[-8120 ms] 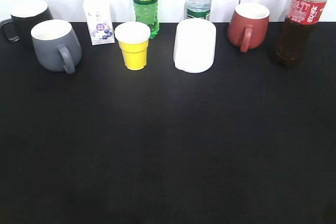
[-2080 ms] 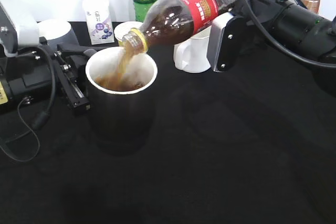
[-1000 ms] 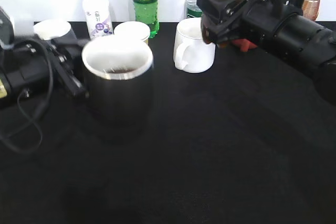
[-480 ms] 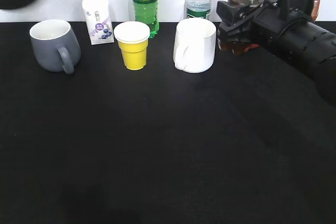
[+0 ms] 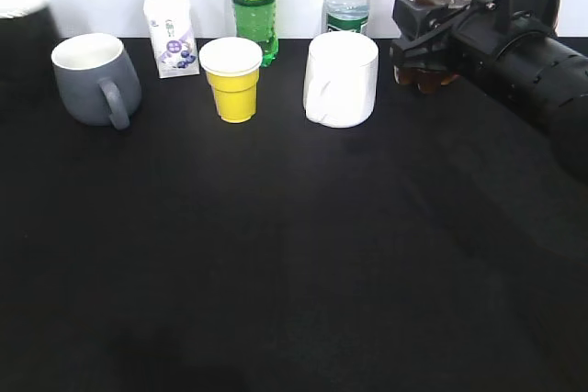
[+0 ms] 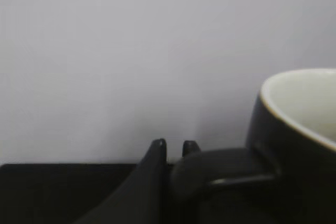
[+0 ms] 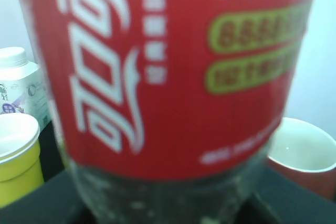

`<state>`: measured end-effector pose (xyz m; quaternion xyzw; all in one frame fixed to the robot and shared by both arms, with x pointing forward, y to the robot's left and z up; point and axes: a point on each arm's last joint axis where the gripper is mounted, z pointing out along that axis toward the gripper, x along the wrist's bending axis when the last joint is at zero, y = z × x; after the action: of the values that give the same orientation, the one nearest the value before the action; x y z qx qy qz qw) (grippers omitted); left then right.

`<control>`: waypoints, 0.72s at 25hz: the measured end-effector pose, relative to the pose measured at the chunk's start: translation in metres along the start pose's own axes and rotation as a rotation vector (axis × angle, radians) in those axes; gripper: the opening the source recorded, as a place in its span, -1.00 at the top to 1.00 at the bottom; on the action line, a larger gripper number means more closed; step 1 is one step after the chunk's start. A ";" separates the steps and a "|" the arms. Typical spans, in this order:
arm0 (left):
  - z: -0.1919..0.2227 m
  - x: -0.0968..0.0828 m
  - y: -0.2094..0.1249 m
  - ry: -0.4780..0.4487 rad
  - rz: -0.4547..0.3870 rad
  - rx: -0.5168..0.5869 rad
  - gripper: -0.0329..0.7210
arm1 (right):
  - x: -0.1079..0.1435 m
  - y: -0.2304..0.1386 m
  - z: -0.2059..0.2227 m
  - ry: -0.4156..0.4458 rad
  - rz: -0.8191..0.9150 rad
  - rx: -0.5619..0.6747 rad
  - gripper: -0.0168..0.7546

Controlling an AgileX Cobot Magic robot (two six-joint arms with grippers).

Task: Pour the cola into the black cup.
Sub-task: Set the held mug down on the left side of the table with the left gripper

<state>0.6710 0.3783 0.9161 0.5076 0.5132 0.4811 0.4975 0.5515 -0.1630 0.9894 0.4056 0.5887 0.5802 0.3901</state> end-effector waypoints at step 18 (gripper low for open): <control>-0.076 -0.041 -0.015 -0.033 -0.089 0.134 0.07 | -0.023 0.003 0.000 -0.088 0.019 -0.030 0.01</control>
<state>0.5942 0.3382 0.9049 0.5243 0.5579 0.4147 0.4918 0.5600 -0.1841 0.9921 0.4306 0.5583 0.5742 0.4161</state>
